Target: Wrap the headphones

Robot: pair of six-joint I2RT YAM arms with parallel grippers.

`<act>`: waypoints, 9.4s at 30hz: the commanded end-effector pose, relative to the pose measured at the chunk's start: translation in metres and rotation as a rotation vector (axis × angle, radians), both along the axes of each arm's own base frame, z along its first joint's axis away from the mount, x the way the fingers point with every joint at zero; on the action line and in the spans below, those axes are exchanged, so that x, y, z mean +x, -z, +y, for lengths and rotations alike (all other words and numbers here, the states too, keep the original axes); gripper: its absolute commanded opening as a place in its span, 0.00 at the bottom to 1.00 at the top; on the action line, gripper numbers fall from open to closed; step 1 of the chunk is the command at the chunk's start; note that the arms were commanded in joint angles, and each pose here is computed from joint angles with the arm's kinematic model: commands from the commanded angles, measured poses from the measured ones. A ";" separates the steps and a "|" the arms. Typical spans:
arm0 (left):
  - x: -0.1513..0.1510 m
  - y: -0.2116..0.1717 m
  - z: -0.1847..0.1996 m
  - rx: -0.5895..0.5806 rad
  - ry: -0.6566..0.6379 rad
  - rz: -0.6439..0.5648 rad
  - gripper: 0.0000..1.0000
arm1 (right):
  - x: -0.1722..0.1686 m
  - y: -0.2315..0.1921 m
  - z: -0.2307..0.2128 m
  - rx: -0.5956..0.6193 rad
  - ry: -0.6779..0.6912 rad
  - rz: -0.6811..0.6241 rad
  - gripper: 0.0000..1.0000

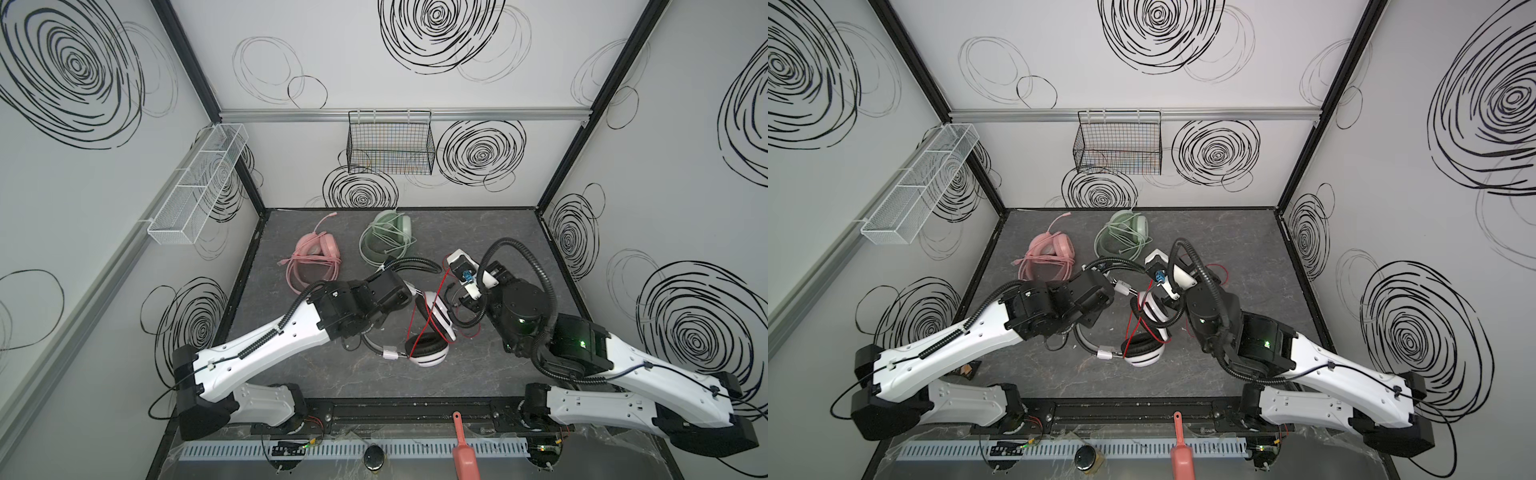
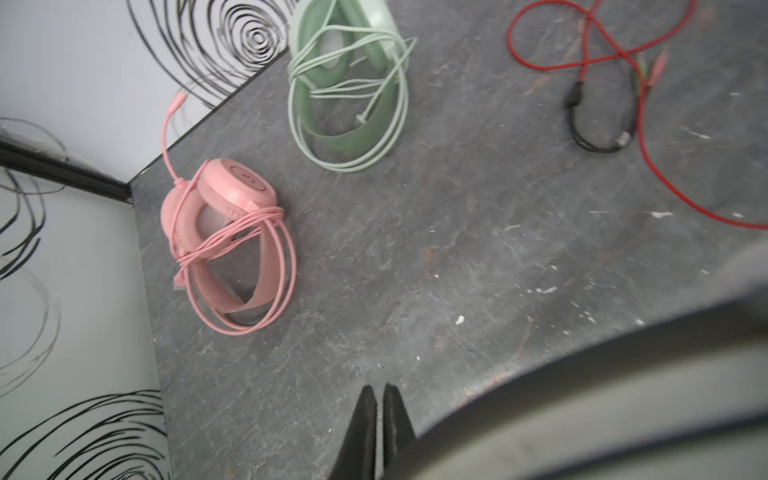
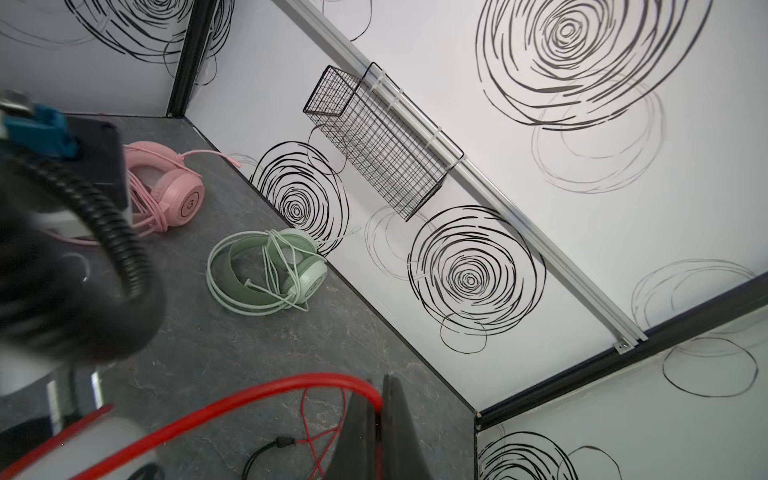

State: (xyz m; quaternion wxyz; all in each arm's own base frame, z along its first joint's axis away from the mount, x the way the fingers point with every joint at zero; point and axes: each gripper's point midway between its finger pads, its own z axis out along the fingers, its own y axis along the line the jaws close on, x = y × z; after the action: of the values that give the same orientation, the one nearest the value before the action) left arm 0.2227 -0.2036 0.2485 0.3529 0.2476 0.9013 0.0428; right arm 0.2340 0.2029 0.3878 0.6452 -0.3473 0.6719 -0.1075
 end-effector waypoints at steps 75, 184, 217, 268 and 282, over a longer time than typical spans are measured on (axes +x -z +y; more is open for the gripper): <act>0.119 -0.039 0.108 0.015 -0.569 -0.269 0.00 | -0.036 0.061 0.030 0.081 -0.093 0.209 0.00; -0.024 0.008 -0.031 -0.020 0.123 -0.092 0.00 | 0.017 0.061 0.033 0.176 -0.261 0.185 0.00; -0.094 -0.248 -0.063 -0.797 0.456 -0.172 0.00 | 0.059 0.185 0.095 0.655 -0.682 0.553 0.25; 0.051 -0.036 0.043 -0.087 -0.224 -0.122 0.00 | 0.013 0.013 0.018 0.047 -0.069 0.053 0.00; -0.046 -0.043 -0.042 -0.346 0.268 0.110 0.00 | 0.044 0.038 0.042 0.146 -0.353 0.118 0.00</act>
State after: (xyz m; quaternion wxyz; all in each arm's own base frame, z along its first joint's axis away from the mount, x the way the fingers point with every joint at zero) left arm 0.2099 -0.2105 0.2636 0.3522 0.2350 0.9036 -0.0661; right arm 0.2741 0.2401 0.3369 0.6095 -0.4214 0.6707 0.0349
